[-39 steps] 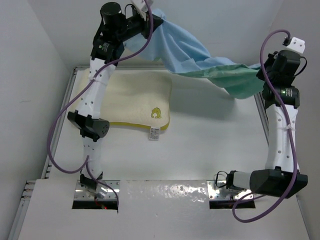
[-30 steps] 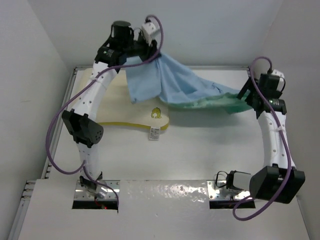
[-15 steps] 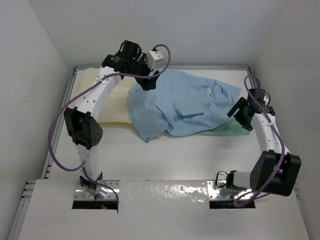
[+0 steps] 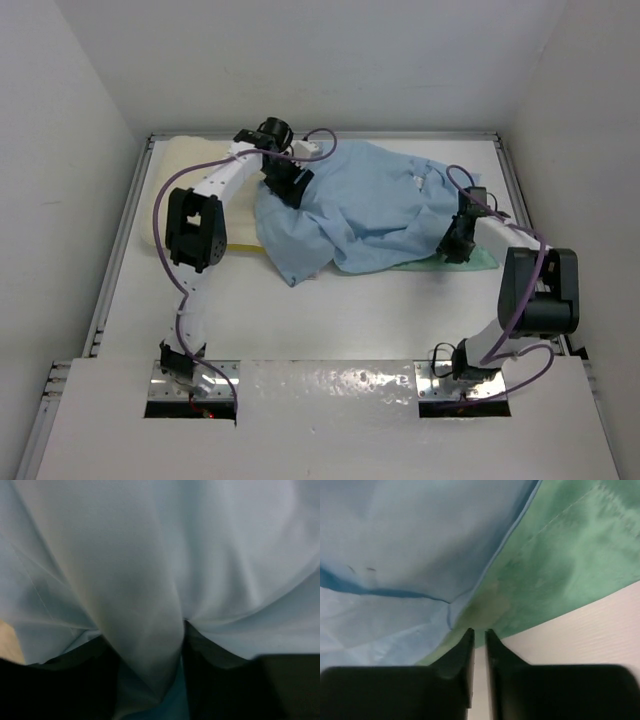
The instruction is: Put the pillow into the pillowcase
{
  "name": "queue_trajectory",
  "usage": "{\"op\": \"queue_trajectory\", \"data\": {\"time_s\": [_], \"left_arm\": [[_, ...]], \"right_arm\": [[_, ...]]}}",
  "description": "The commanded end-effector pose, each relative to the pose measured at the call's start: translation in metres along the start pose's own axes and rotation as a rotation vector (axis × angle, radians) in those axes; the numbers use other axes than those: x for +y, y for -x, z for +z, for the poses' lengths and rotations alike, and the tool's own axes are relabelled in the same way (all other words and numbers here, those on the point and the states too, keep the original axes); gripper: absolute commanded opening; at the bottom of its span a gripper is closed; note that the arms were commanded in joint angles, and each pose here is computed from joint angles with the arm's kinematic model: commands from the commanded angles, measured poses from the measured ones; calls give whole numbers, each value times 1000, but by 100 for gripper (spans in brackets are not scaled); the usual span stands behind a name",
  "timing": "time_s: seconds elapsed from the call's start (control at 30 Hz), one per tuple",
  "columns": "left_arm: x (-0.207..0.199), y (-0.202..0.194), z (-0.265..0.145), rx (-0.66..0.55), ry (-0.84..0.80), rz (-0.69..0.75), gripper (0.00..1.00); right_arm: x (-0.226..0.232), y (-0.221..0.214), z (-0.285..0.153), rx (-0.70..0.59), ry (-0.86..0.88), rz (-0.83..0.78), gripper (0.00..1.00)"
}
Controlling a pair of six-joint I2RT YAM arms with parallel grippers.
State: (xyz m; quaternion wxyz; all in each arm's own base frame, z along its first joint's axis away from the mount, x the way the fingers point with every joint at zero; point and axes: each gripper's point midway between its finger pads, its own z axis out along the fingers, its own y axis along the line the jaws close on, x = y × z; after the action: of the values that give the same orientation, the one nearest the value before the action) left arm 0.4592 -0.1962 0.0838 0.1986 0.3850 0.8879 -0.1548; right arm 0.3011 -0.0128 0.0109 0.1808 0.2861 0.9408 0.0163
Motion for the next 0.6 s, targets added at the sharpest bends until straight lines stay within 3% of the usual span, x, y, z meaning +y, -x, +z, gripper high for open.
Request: {"op": "queue_trajectory", "data": {"time_s": [0.0, 0.03, 0.07, 0.17, 0.33, 0.37, 0.4, 0.43, 0.47, 0.57], "left_arm": [[-16, -4, -14, 15, -88, 3, 36], [-18, -1, -13, 6, -106, 6, 22], [-19, 4, -15, -5, -113, 2, 3], [-10, 42, -37, -110, -59, 22, 0], [29, 139, -123, -463, 270, 171, 0], [35, 142, -125, -491, 318, 179, 0], [37, 173, -160, -636, 390, 228, 0], [38, 181, -167, -676, 408, 247, 0], [36, 197, -175, -725, 418, 271, 0], [26, 220, -187, -791, 397, 311, 0]], "right_arm": [[12, 22, -2, -96, 8, -69, 9], [10, 16, 0, -90, 6, -73, 1], [9, 13, 1, -86, 7, -71, 0], [11, -3, 2, -56, 51, -98, 0], [25, -13, -17, -90, 65, -307, 0], [25, -1, -24, -134, 48, -318, 17], [25, 11, -29, -165, 47, -319, 32], [37, 35, -39, -228, 72, -317, 56], [45, 61, -47, -274, 95, -310, 89], [46, 87, -39, -256, 84, -282, 99]]}}
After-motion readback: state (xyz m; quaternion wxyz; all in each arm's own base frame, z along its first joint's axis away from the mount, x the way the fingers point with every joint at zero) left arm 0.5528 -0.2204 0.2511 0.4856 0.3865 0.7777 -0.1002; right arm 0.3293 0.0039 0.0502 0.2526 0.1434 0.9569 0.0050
